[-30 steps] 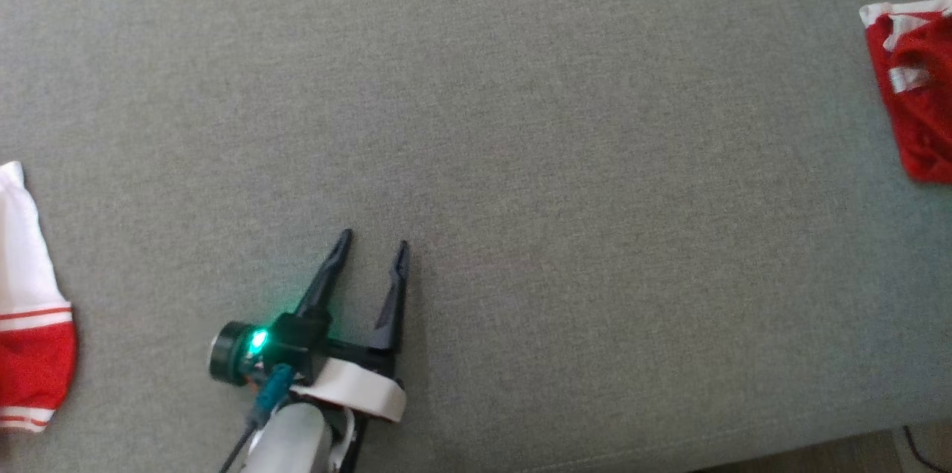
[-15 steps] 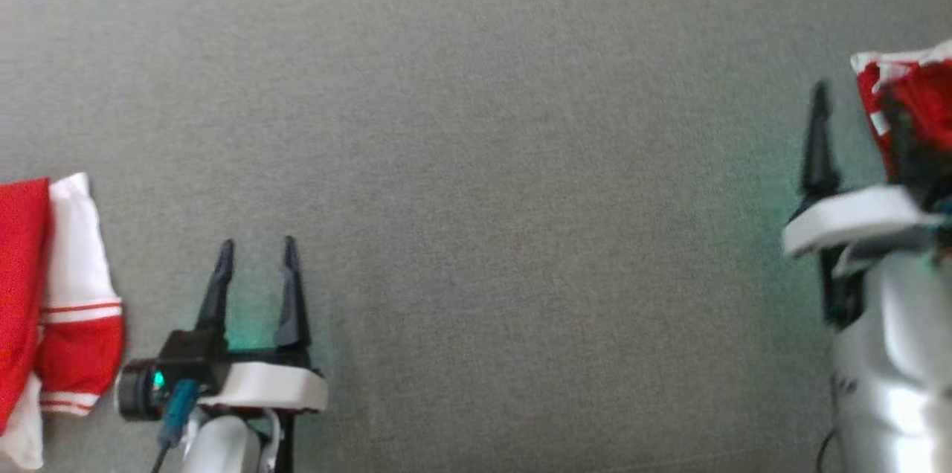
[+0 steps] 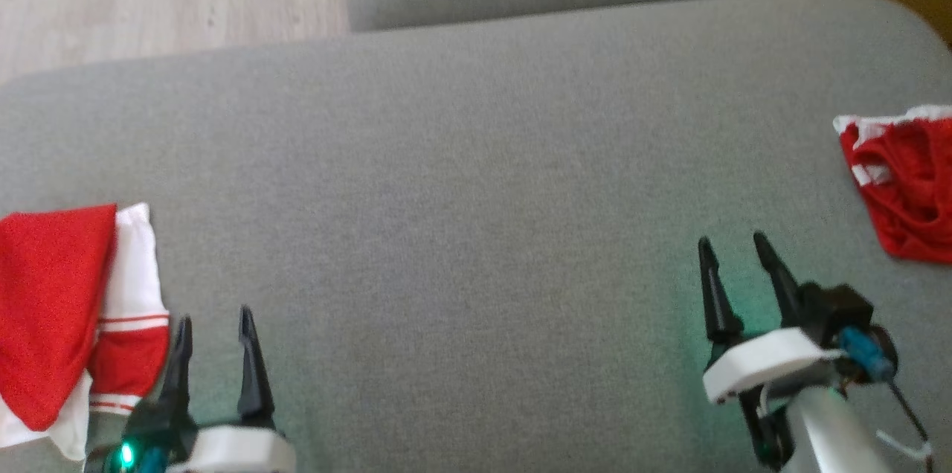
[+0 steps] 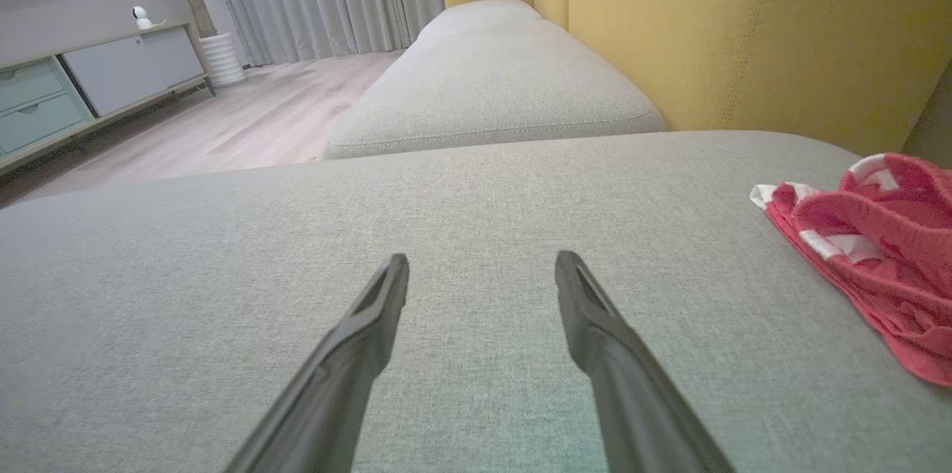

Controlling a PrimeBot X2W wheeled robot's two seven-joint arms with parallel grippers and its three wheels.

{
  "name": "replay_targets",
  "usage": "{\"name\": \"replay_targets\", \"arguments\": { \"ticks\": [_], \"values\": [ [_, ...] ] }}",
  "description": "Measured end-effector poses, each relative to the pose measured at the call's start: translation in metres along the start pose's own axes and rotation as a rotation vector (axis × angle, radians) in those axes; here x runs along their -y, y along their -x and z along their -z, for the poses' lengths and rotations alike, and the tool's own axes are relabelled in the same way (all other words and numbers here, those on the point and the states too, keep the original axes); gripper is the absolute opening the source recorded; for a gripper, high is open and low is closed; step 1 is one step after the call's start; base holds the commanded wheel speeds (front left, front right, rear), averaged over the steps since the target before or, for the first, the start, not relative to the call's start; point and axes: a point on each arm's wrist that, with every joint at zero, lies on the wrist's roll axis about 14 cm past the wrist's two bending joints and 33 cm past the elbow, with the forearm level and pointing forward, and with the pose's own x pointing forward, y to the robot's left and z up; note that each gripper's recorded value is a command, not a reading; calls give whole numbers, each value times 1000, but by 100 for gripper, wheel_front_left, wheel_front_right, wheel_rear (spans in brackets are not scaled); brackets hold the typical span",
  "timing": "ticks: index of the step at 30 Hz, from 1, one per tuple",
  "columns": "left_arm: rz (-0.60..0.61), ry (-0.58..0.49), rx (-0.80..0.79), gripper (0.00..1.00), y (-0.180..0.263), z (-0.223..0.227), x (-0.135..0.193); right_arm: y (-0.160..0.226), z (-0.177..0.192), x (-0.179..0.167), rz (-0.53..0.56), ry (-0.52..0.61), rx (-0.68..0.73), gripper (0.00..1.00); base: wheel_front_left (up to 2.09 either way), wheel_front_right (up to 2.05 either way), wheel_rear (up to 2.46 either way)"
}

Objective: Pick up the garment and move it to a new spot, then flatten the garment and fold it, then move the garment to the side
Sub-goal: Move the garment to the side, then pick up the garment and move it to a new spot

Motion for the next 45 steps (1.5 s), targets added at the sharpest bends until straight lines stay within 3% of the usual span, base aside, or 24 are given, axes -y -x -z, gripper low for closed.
{"name": "replay_targets", "arguments": {
  "ticks": [8, 17, 30, 35, 40, 45],
  "values": [
    [-23, -3, -18, 100, 32, 9, -9, 21, 5, -13, -27, -31, -2, 100, 0, 0, 0],
    [-72, 33, -17, 100, 44, 10, -23, 10, 10, -41, -116, -17, -25, 100, 0, 0, 0],
    [-414, 94, -18, 100, 122, 23, -114, -13, 21, -184, -538, -8, -81, 100, 0, 0, 0],
    [-507, 125, -21, 100, 149, 28, -134, -17, 19, -226, -647, -39, -90, 100, 0, 0, 0],
    [-510, 147, -36, 100, 150, 32, -137, -19, 31, -234, -672, -43, -125, 100, 0, 0, 0],
    [-478, 103, 38, 100, 125, 1, -147, -26, 42, -226, -649, -38, -147, 100, 0, 0, 0]
  ]
}}
